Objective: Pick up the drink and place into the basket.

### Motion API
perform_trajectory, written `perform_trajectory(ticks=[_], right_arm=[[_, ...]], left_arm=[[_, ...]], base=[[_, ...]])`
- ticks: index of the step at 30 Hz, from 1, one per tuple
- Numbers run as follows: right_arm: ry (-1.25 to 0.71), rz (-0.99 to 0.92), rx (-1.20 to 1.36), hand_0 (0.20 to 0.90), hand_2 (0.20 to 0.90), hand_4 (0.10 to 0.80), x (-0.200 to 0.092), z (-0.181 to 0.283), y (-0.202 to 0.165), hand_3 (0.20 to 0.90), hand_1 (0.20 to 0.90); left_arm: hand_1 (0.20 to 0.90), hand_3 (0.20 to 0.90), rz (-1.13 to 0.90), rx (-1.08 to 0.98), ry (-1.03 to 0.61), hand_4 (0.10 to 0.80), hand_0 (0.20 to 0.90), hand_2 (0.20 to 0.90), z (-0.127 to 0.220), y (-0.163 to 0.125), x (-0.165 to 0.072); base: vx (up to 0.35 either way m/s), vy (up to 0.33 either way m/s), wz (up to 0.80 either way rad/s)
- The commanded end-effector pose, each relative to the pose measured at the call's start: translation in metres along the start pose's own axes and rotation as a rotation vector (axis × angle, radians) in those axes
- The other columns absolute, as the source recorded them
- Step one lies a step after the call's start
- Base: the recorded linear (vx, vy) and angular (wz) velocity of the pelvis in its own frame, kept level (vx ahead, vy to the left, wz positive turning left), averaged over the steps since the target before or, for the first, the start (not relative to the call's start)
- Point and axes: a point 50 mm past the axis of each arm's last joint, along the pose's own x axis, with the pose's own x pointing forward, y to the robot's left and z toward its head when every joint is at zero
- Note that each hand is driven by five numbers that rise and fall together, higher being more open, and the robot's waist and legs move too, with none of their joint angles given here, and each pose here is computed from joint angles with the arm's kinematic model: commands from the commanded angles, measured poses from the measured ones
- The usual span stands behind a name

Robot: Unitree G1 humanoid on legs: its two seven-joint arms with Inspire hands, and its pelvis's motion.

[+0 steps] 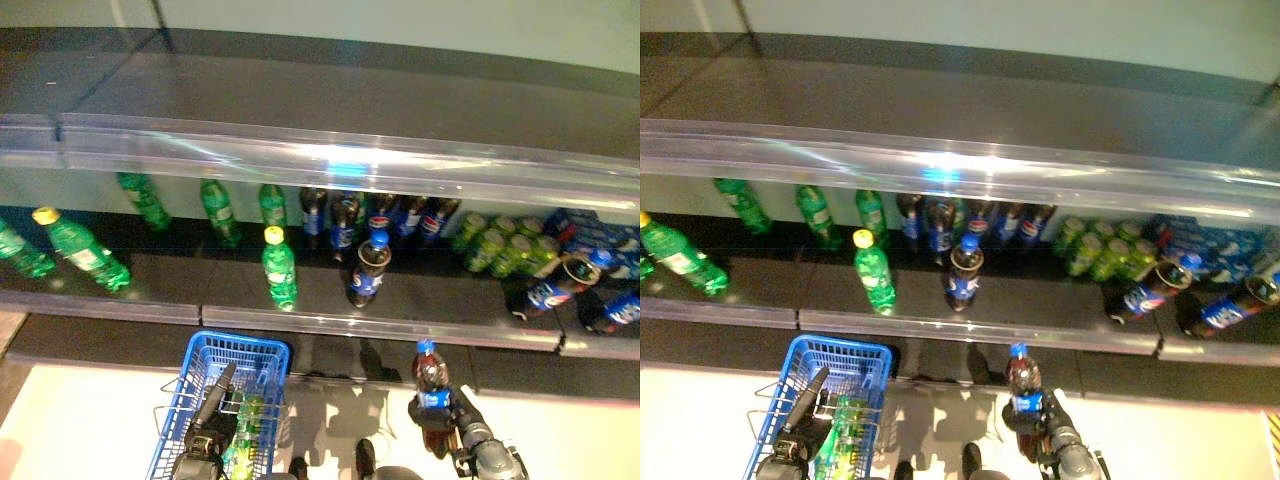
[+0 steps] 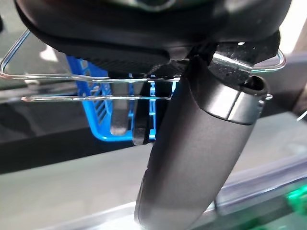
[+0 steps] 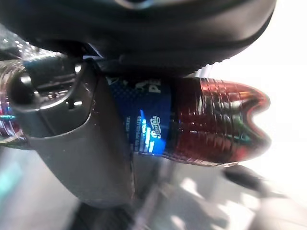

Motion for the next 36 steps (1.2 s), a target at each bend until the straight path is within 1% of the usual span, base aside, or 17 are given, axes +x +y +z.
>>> perform_trajectory(ticks=[1,4,8,9,10,11,17,22,25,26,29,36], right_arm=[[-0.097,-0.029,-0.245,0.3,0.3,0.1,0.007,0.026,-0.032,0.2,0.3],[-0.054,0.002,-0.376,0.3,0.3,0.1,0.014,0.03,-0.03,0.2,0.3],[-0.022,0.046,-0.482,0.3,0.3,0.1,0.02,0.036,-0.027,0.2,0.3],[-0.014,0.071,-0.531,0.3,0.3,0.1,0.023,0.04,-0.024,0.2,0.3],[-0.012,0.074,-0.537,0.3,0.3,0.1,0.023,0.041,-0.023,0.2,0.3],[-0.01,0.104,-0.564,0.3,0.3,0.1,0.027,0.05,-0.018,0.2,0.3],[-0.038,0.2,-0.616,0.3,0.3,0.1,0.034,0.079,-0.001,0.2,0.3],[-0.031,0.307,-0.575,0.3,0.3,0.1,0.041,0.103,0.018,0.2,0.3],[0.045,0.4,-0.511,0.3,0.3,0.1,0.043,0.102,0.033,0.2,0.3],[0.049,0.405,-0.508,0.3,0.3,0.1,0.042,0.101,0.034,0.2,0.3],[0.129,0.495,-0.445,0.3,0.3,0.1,0.043,0.097,0.051,0.2,0.3],[0.15,0.642,-0.275,0.3,0.3,0.1,0.039,0.112,0.084,0.2,0.3]], left_arm=[[0.3,0.2,-0.42,0.161,-0.102,0.1,0.3,0.3,0.035,-0.068,0.008],[0.3,0.2,-0.442,0.261,-0.043,0.1,0.3,0.3,0.024,-0.072,0.008],[0.3,0.2,-0.462,0.359,0.008,0.1,0.3,0.3,0.015,-0.078,0.007],[0.3,0.2,-0.473,0.415,0.037,0.1,0.3,0.3,0.01,-0.081,0.006],[0.3,0.2,-0.475,0.419,0.04,0.1,0.3,0.3,0.01,-0.081,0.006],[0.3,0.2,-0.494,0.476,0.082,0.1,0.3,0.3,0.003,-0.086,0.004],[0.3,0.2,-0.558,0.649,0.176,0.1,0.3,0.3,-0.014,-0.095,-0.001],[0.3,0.2,-0.637,0.811,0.261,0.1,0.3,0.3,-0.027,-0.103,-0.006],[0.3,0.2,-0.718,0.883,0.319,0.1,0.3,0.3,-0.033,-0.109,-0.013],[0.3,0.2,-0.721,0.887,0.321,0.1,0.3,0.3,-0.033,-0.109,-0.014],[0.3,0.2,-0.827,0.992,0.38,0.1,0.3,0.3,-0.041,-0.12,-0.024],[0.3,0.2,-1.004,1.189,0.49,0.1,0.3,0.3,-0.058,-0.136,-0.042]], base=[[0.014,0.007,0.34],[0.025,0.013,0.38],[0.024,0.02,0.38],[0.025,0.02,0.35],[0.031,0.022,0.45],[0.021,0.016,0.37],[0.016,0.025,0.39],[0.049,0.047,0.34],[0.065,0.061,0.35],[0.054,0.057,0.31],[0.051,0.062,0.22],[0.034,0.051,0.29]])
